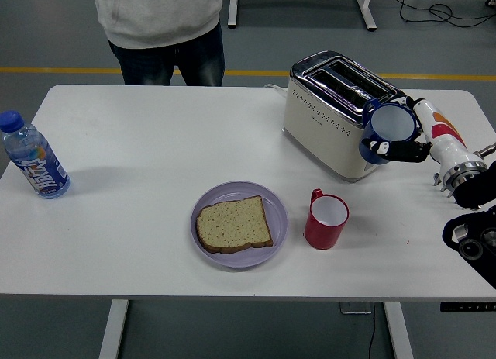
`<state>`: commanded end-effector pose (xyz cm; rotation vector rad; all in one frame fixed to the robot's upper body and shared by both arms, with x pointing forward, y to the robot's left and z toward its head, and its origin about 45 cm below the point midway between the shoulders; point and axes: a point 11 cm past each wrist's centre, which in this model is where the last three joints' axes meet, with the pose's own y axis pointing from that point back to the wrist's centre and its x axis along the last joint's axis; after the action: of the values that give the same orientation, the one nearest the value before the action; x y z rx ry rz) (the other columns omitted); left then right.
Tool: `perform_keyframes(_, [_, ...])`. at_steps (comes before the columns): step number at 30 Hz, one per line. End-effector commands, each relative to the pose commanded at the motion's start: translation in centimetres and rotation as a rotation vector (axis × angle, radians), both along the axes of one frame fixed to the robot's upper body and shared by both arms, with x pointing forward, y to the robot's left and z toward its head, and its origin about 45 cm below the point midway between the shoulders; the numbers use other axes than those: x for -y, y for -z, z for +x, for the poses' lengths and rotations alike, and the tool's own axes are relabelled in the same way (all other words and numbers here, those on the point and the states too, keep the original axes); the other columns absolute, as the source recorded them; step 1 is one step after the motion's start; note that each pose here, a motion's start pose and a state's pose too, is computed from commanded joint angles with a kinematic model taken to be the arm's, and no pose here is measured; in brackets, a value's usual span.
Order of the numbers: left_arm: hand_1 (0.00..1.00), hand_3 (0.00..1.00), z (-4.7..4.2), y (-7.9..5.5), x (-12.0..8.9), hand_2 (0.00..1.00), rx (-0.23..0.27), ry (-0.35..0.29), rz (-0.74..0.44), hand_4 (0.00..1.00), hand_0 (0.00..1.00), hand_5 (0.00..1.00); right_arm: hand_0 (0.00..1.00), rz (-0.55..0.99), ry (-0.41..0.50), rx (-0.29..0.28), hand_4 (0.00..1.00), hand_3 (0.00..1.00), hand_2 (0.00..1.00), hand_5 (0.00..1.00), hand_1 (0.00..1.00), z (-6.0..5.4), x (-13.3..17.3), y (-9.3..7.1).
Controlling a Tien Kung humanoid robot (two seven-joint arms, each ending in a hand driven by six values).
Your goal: Pick up the cup,pour liquid into bread,place the cup on the desk
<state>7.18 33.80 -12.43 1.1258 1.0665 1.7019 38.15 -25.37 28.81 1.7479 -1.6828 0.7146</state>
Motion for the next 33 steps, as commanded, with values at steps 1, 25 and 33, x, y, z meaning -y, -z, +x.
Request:
perform_keyframes(1, [0.722,0.581,0.0,0.0,0.0,0.732,0.0,0.0,0.0,0.277,0.704,0.998,0.303,-0.002,-0.006,0.002,0.677,0.498,0.464,0.086,0.293,0.0,-0.2,-0.1])
perform_keyframes(25, [0.723,0.582,0.04,0.0,0.0,0.733,0.002,-0.002,0.0,0.277,0.705,0.998,0.291,-0.147,-0.175,0.095,0.676,0.496,0.46,0.091,0.288,0.5,-6.5,-1.8])
perform_keyframes(33, [0.723,0.581,0.09,0.0,0.0,0.733,0.001,-0.002,0.001,0.277,0.705,0.998,0.286,-0.226,-0.217,0.136,0.676,0.494,0.458,0.092,0.285,0.5,-8.2,-2.0])
